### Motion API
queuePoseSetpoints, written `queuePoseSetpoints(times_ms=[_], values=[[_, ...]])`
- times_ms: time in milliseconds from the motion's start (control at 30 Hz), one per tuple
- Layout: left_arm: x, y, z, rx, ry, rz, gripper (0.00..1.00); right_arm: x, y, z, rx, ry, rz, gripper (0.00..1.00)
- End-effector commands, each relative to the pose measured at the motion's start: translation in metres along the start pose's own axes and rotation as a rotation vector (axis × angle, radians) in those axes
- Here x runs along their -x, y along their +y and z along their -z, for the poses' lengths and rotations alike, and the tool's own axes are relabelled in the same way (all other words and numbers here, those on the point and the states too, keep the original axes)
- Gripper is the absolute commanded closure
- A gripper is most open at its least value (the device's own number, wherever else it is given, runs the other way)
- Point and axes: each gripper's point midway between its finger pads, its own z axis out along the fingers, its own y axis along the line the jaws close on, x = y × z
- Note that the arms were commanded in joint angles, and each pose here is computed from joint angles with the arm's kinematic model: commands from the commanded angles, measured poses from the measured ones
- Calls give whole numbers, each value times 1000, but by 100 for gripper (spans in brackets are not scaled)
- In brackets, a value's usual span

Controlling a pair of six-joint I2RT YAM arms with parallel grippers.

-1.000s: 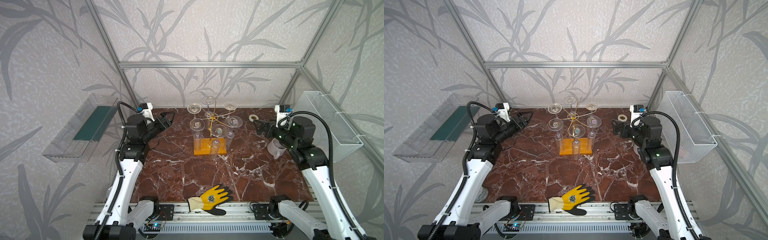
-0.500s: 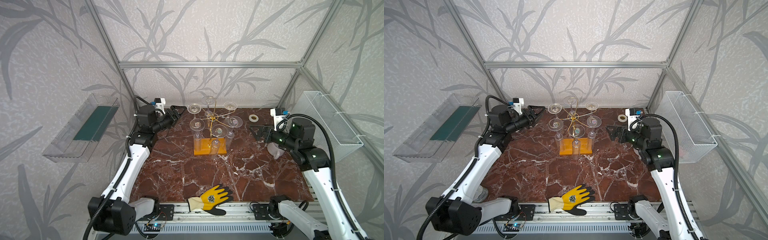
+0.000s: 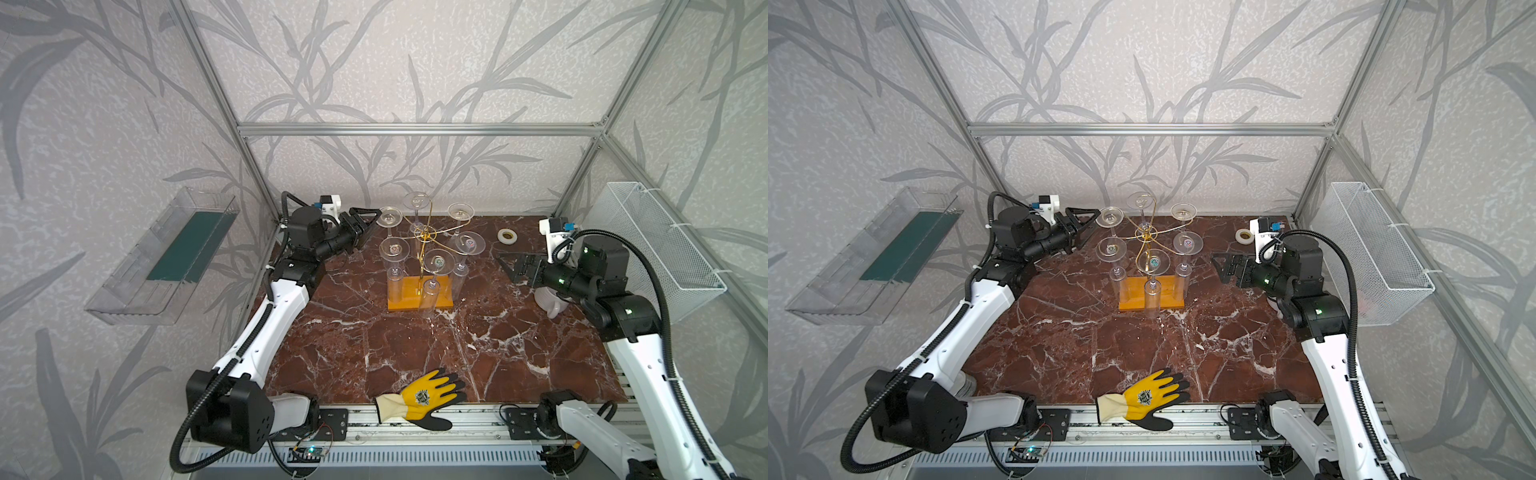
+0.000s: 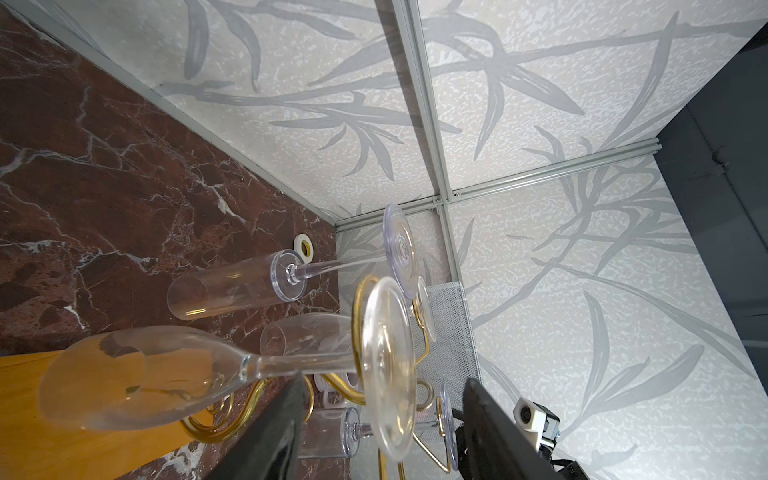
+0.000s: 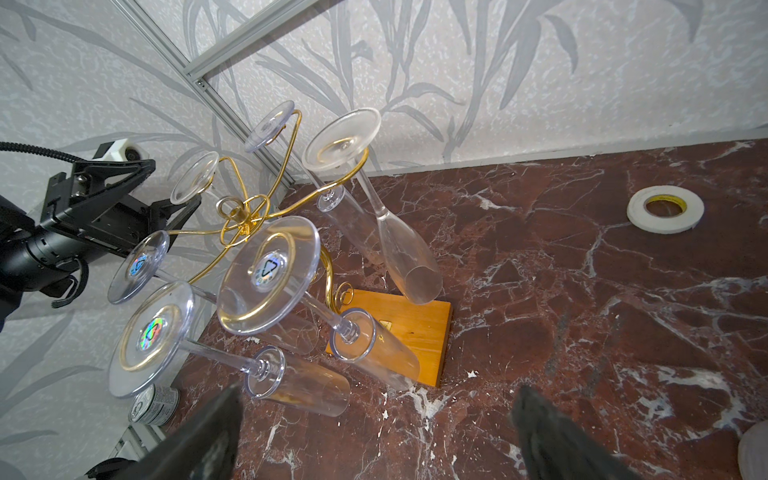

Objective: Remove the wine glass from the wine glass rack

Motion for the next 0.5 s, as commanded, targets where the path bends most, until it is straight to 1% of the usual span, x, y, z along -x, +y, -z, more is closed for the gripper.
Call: queuePoseSetpoints(times_ms=[0, 100, 200, 367, 467], values=[[3, -18, 0, -27, 3, -13, 43, 3, 9, 6, 23, -2, -2, 1], [2, -8, -1, 13, -7, -6, 47, 1, 5, 6, 3, 3, 2, 1], [2, -6, -2, 15, -3, -7, 51, -1, 3, 6, -1, 5, -3, 1], [3, -7, -4, 20, 5, -13, 62, -2, 2, 7, -9, -5, -13, 1], [5, -5, -3, 36, -7, -17, 71, -3, 1, 8, -12, -13, -17, 1]])
